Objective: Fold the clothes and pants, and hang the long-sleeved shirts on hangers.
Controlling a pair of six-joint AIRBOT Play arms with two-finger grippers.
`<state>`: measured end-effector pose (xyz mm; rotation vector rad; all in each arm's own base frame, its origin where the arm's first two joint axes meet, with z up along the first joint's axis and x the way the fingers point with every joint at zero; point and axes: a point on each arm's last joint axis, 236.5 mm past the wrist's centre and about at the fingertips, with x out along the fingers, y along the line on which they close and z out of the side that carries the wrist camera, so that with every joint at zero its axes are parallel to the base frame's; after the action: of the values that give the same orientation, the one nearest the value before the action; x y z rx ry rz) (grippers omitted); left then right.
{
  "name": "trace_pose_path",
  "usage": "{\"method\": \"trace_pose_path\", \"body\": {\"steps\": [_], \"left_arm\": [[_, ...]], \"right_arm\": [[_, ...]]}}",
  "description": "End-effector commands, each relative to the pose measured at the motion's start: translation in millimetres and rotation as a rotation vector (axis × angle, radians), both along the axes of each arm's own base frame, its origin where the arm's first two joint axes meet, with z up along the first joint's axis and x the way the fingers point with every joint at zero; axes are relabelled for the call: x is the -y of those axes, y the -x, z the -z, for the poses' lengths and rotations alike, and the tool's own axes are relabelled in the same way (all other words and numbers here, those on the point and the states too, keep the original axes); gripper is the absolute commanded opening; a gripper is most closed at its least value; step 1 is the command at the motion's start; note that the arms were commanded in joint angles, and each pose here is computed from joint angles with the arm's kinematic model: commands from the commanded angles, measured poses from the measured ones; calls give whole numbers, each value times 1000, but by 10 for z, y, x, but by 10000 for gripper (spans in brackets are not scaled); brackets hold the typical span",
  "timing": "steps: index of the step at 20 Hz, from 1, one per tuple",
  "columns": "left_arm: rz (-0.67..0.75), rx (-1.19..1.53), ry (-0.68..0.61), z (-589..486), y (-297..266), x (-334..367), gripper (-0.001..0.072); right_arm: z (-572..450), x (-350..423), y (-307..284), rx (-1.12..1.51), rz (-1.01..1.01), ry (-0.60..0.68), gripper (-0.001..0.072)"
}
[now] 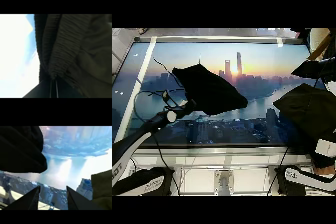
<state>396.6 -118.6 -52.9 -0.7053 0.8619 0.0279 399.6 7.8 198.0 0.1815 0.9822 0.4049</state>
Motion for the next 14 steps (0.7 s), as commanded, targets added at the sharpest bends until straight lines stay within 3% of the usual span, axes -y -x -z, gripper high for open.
{"method": "trace_pose_path", "body": {"steps": [1, 3, 6, 11, 14], "left_arm": [[68, 16, -182, -413, 212, -523, 18], [8, 39, -322, -830, 479, -1113, 18], [-190, 62, -481, -1405, 1111, -1925, 17], [-357, -23, -681, -1682, 1989, -2542, 15], [-468, -167, -764, -1689, 2387, -2891, 15]], "right_arm": [[-1, -19, 5, -2, -5, -7, 380], [-25, -68, 3, 3, -14, -28, 380], [46, -346, 28, -18, -73, -70, 379], [638, -1334, -186, 14, -178, -75, 381], [860, -1950, -585, 62, -82, -177, 397]]}}
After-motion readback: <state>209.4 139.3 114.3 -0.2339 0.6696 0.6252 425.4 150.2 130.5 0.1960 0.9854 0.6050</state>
